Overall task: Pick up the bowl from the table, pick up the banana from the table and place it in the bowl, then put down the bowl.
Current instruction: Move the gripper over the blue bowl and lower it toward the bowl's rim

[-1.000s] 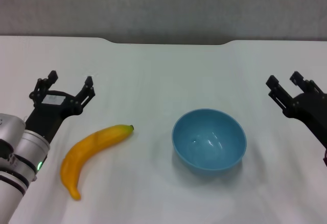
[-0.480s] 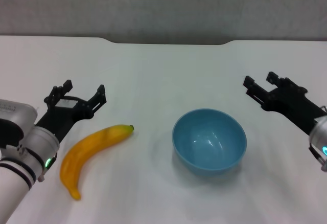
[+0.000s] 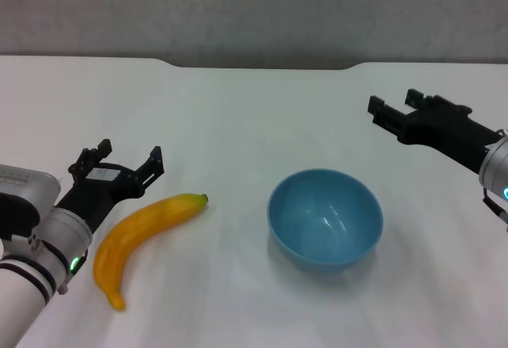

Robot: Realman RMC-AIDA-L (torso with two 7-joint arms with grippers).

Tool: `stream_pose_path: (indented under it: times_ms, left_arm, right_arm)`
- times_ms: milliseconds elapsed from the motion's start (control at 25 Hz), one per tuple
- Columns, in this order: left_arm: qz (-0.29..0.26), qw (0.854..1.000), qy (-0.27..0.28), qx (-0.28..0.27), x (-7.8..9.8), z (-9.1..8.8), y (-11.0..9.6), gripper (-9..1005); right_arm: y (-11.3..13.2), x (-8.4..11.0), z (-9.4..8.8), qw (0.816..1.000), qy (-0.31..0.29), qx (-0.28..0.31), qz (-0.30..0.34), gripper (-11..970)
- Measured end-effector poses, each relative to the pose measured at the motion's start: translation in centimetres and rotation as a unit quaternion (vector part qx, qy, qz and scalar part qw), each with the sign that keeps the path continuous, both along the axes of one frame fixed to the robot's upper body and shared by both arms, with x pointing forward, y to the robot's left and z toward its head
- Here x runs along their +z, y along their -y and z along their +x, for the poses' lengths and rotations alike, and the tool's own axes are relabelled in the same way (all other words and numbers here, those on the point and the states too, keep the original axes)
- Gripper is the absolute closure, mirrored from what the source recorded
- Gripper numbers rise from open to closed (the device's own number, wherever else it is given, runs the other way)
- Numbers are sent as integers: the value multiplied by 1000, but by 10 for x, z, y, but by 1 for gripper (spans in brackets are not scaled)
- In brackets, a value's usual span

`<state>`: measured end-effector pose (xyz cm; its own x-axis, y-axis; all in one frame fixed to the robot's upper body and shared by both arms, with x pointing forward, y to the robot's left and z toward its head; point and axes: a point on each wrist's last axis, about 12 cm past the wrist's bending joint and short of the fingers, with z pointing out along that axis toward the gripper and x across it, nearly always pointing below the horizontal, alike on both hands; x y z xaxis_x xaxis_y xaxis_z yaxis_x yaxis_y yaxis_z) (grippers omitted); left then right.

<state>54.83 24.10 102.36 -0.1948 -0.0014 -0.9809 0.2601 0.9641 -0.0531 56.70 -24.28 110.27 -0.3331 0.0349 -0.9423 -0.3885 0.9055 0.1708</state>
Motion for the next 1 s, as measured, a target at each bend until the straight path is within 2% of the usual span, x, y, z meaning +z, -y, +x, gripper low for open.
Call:
stream_pose_path:
  times_ms: [240, 360, 400, 640, 720, 880, 1000]
  left_arm:
    - [3, 1000, -12, 2, -4, -2, -1, 88]
    - [6, 1000, -16, 4, -6, -2, -2, 88]
    - [6, 1000, -17, 5, -6, -2, -2, 88]
    - [7, 1000, -17, 5, -7, -3, -2, 88]
    - [6, 1000, -16, 7, -7, -2, -2, 88]
    - [1, 1000, -13, 13, -5, 0, 0, 88]
    - [1, 1000, -14, 13, -6, 0, 0, 88]
  right_arm:
    - [9, -2, 12, 994, -75, 66, 36, 251]
    - [11, -8, 25, 984, -140, 106, 28, 252]
    - [12, -12, 33, 976, -183, 114, 12, 252]
    - [7, -15, 42, 971, -211, 103, -50, 253]
    - [9, -8, 45, 973, -203, 87, -72, 253]
    - [28, 3, 48, 969, -202, 53, -131, 254]
    - [26, 8, 53, 968, -204, 53, -133, 254]
